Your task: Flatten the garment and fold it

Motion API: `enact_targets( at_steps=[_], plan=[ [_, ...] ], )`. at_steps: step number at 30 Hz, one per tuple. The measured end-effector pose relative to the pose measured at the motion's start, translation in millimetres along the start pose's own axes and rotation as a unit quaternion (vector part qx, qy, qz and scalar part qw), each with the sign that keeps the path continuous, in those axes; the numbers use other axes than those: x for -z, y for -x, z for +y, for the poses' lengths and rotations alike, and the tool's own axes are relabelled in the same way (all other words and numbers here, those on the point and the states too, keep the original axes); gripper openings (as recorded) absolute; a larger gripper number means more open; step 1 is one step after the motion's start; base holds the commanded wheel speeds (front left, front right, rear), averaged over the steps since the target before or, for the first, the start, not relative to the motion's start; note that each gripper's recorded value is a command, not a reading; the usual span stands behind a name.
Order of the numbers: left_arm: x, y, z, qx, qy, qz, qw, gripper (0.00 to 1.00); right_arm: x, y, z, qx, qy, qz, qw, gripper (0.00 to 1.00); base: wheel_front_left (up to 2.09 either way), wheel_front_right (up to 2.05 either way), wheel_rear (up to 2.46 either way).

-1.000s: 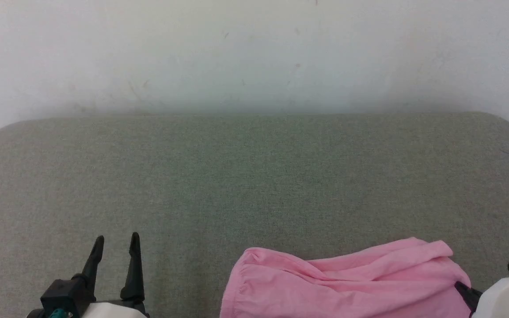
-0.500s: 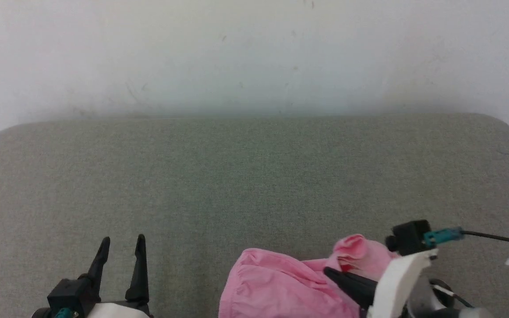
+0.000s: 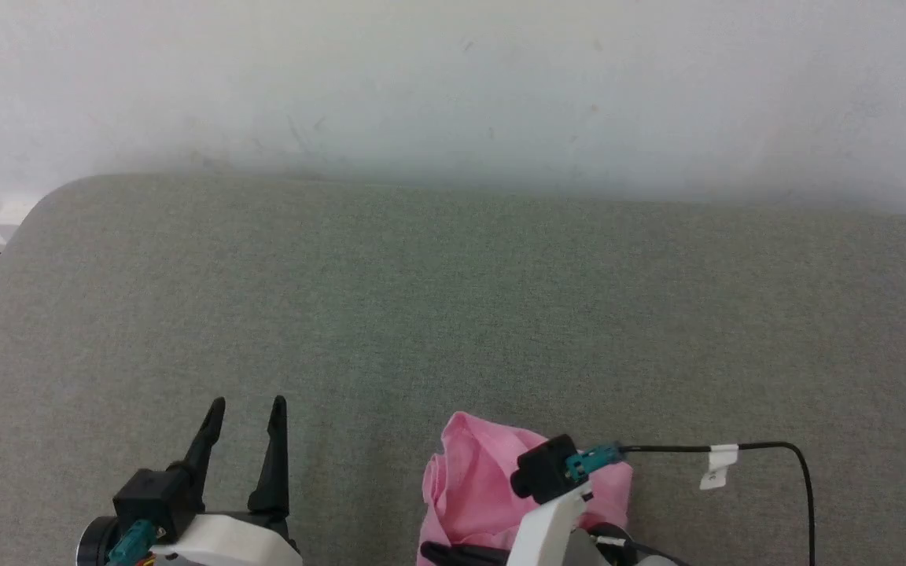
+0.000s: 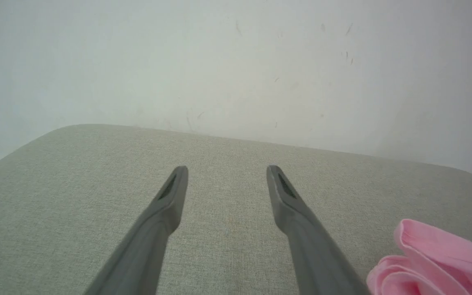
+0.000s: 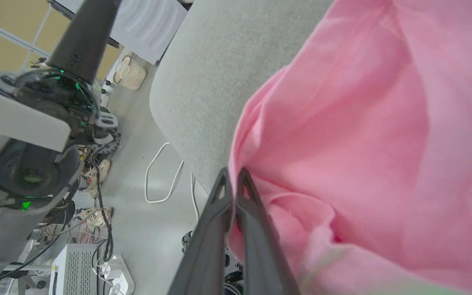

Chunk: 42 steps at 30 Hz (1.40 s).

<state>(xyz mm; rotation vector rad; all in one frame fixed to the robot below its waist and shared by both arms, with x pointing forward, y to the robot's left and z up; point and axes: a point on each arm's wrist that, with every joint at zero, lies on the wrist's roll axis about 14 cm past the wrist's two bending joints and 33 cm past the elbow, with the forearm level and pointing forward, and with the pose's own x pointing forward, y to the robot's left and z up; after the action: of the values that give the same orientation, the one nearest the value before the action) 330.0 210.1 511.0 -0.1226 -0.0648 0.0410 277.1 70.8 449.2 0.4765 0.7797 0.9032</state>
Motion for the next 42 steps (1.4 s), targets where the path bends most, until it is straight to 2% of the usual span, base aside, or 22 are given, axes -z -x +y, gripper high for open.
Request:
enact_targets(
  at_steps=[1,2,5,9,12,15,19,24,26,30,35,36,38,42],
  plan=[
    [2,0,2,-0.003,0.0,0.003,1.0,1.0,5,-4,0,-0.001,0.002,0.007,1.0,0.54,0.0,0.0,0.0],
    [4,0,3,-0.005,0.0,0.006,1.0,1.0,9,-8,1,-0.003,0.008,0.013,1.0,1.0,0.0,0.0,0.0],
    [10,-1,3,-0.009,0.002,0.015,1.0,1.0,6,-16,10,-0.017,0.039,0.004,0.999,1.0,0.0,0.0,0.0],
    [12,-4,1,-0.006,0.003,0.019,1.0,1.0,-17,-19,25,-0.028,0.112,-0.04,0.992,1.0,0.0,0.0,0.0],
    [11,-7,-1,-0.001,0.002,0.017,1.0,1.0,-38,-11,35,-0.03,0.169,-0.091,0.981,1.0,0.0,0.0,0.0],
    [8,-10,-4,0.003,0.001,0.012,1.0,1.0,-70,8,33,-0.014,0.21,-0.163,0.964,1.0,0.0,0.0,0.0],
    [3,-13,-9,0.008,0.001,0.003,1.0,1.0,-114,50,10,0.052,0.239,-0.27,0.932,1.0,0.0,0.0,0.0],
    [-1,-16,-15,0.017,-0.001,-0.005,1.0,1.0,-133,113,-41,0.175,0.239,-0.341,0.892,1.0,0.0,0.0,0.0],
    [-2,-17,-18,0.021,-0.001,-0.006,1.0,1.0,-134,138,-61,0.222,0.228,-0.357,0.878,1.0,0.0,0.0,0.0],
    [-1,-18,-20,0.025,-0.004,-0.005,1.0,1.0,-123,182,-101,0.307,0.189,-0.362,0.859,1.0,0.0,0.0,0.0],
    [-6,-20,-21,0.028,-0.008,-0.013,1.0,1.0,-107,234,-140,0.392,0.138,-0.367,0.832,1.0,0.0,0.0,0.0],
    [-6,-20,-21,0.026,-0.009,-0.014,1.0,1.0,-102,241,-148,0.404,0.122,-0.363,0.831,1.0,0.0,0.0,0.0],
    [-5,-18,-19,0.024,-0.011,-0.012,1.0,1.0,-82,244,-163,0.415,0.071,-0.338,0.842,1.0,0.0,0.0,0.0],
    [-4,-15,-17,0.021,-0.01,-0.01,1.0,1.0,-23,216,-184,0.389,-0.072,-0.232,0.888,1.0,0.0,0.0,0.0]
  ],
)
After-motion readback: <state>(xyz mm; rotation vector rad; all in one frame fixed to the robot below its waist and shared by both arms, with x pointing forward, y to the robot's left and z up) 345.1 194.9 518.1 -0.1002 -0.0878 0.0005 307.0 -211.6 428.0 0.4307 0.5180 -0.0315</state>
